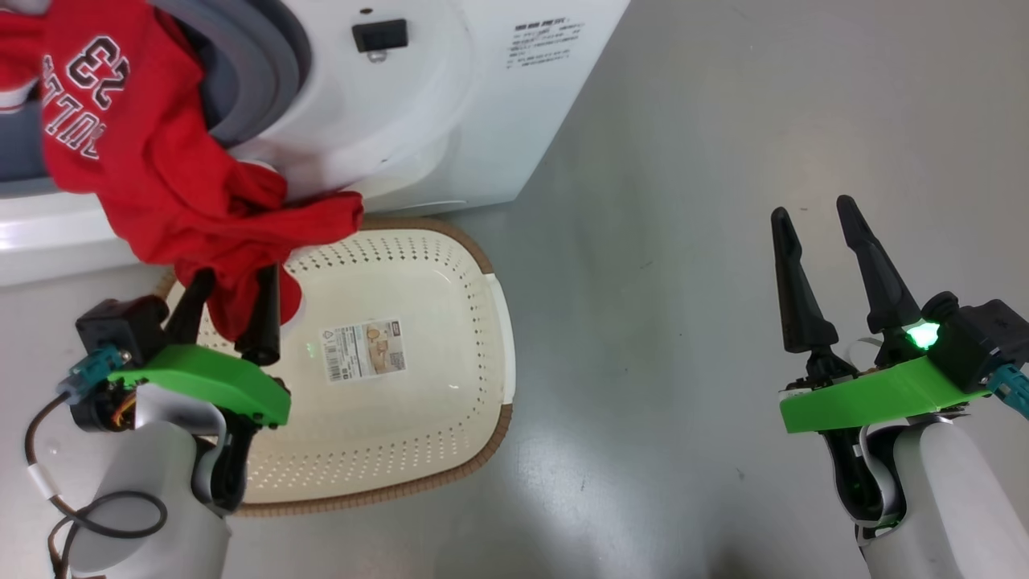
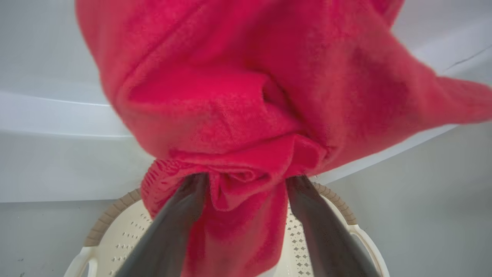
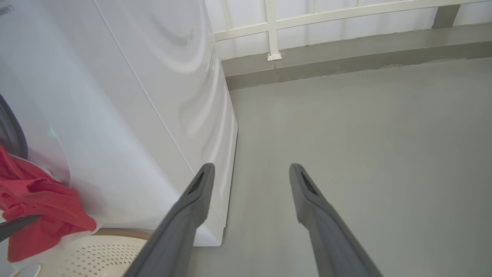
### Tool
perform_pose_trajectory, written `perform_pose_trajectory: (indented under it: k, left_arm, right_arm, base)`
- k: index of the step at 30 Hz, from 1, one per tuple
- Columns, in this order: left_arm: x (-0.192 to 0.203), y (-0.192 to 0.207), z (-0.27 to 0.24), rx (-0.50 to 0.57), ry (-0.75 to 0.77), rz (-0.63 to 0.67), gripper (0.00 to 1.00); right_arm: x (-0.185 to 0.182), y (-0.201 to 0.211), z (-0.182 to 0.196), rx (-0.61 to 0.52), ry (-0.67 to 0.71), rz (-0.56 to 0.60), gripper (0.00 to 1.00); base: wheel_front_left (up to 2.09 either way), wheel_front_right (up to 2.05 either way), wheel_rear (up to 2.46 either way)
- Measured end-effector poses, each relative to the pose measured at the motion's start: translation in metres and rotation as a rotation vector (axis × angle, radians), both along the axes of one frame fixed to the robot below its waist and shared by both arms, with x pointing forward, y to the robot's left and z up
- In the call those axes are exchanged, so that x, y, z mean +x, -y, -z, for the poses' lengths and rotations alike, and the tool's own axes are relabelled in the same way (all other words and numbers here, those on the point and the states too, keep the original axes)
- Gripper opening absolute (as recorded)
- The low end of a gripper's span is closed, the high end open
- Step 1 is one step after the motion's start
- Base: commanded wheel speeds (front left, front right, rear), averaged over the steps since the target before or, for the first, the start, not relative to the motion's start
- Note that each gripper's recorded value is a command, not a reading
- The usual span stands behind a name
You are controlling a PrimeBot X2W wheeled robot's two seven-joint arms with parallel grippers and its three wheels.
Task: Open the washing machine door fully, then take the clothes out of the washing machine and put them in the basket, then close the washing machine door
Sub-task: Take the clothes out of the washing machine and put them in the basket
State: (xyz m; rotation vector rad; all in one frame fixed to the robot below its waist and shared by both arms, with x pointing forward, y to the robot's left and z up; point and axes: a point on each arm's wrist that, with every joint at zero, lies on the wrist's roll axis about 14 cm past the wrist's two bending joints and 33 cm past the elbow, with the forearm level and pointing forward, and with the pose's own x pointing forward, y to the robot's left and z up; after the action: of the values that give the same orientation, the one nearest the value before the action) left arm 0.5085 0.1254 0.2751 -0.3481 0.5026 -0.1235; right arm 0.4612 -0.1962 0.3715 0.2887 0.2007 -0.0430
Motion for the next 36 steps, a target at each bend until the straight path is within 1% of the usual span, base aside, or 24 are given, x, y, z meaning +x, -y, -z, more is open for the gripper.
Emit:
perform_pose_trajectory:
  k: [6,14,16,22,28,36]
  left_arm:
    - [0.004,-0.006,-0.018,-0.012,0.052,-0.028,1.00]
    - [-0.001,-0.018,-0.051,-0.009,0.149,-0.076,1.00]
    - [-0.004,-0.019,-0.060,0.005,0.174,-0.070,1.00]
    - [-0.016,-0.041,-0.084,0.019,0.238,-0.143,1.00]
    - [-0.028,-0.053,-0.109,0.027,0.306,-0.186,1.00]
    - [-0.047,-0.064,-0.126,0.050,0.345,-0.215,1.00]
  right_arm:
    - [0.001,-0.002,-0.007,0.003,0.018,-0.004,1.00]
    - [0.000,-0.006,-0.019,0.005,0.043,-0.014,1.00]
    - [0.000,-0.007,-0.020,0.004,0.046,-0.017,1.00]
    - [-0.003,-0.012,-0.027,0.006,0.058,-0.031,1.00]
    - [-0.007,-0.018,-0.028,0.010,0.054,-0.044,1.00]
    - [-0.006,-0.021,-0.032,0.001,0.066,-0.058,1.00]
  base:
    - [0.00,0.00,0.00]
    - [0.00,0.00,0.00]
    - [0.00,0.00,0.00]
    - [0.00,0.00,0.00]
    - [0.00,0.00,0.00]
    - [0.00,0.00,0.00]
